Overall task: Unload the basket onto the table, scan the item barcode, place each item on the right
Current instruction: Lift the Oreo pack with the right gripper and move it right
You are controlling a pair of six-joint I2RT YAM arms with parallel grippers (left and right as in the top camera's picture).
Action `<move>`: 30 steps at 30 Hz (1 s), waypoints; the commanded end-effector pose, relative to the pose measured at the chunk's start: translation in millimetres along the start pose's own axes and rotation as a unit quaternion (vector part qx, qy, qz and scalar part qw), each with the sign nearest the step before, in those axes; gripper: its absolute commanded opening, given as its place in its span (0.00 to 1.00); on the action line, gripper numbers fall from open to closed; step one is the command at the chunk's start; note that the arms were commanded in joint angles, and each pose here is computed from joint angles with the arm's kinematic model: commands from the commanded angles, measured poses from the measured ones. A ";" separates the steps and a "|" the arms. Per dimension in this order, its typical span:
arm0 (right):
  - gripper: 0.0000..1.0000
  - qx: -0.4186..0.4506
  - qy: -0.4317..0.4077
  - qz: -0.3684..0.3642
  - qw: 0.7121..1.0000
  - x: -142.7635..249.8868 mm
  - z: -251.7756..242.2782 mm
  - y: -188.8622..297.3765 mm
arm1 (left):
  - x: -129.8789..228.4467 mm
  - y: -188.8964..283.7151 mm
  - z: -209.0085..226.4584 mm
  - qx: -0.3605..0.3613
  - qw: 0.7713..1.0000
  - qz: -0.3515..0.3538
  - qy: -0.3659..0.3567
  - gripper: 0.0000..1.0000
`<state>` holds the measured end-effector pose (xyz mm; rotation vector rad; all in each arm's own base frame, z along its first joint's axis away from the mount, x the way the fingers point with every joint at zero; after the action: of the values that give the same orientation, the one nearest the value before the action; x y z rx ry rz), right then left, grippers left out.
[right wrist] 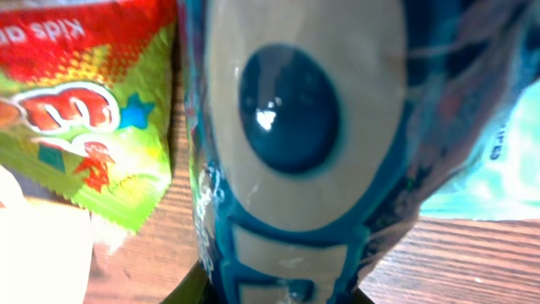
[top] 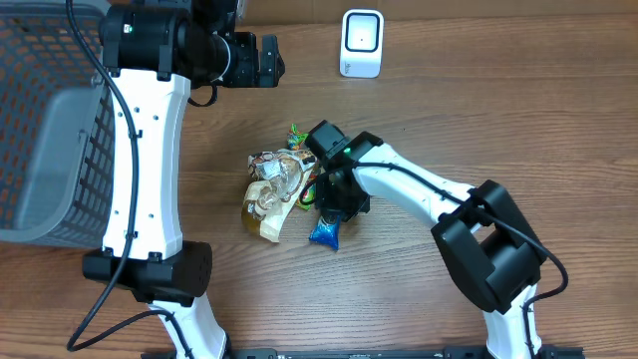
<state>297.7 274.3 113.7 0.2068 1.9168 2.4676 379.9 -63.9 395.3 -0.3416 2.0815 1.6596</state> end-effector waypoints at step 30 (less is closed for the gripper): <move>0.04 -0.604 0.123 0.104 0.781 -31.2 -69.2 219.8 | -0.4 6.0 0.3 -0.005 1.000 -0.009 -0.005 1.00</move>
<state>342.1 149.5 294.8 0.1503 0.0744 3.3366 379.9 -63.9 395.3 -0.3416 2.0815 1.6596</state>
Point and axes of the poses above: each gripper's point midway between its finger pads, its own y axis back along the fingers, its own z axis along the line the jaws close on, x = y × z, the point moved 10 cm from there along y, back along the fingers, and after that the axes turned 6 degrees about -y, right-handed, at the moved point
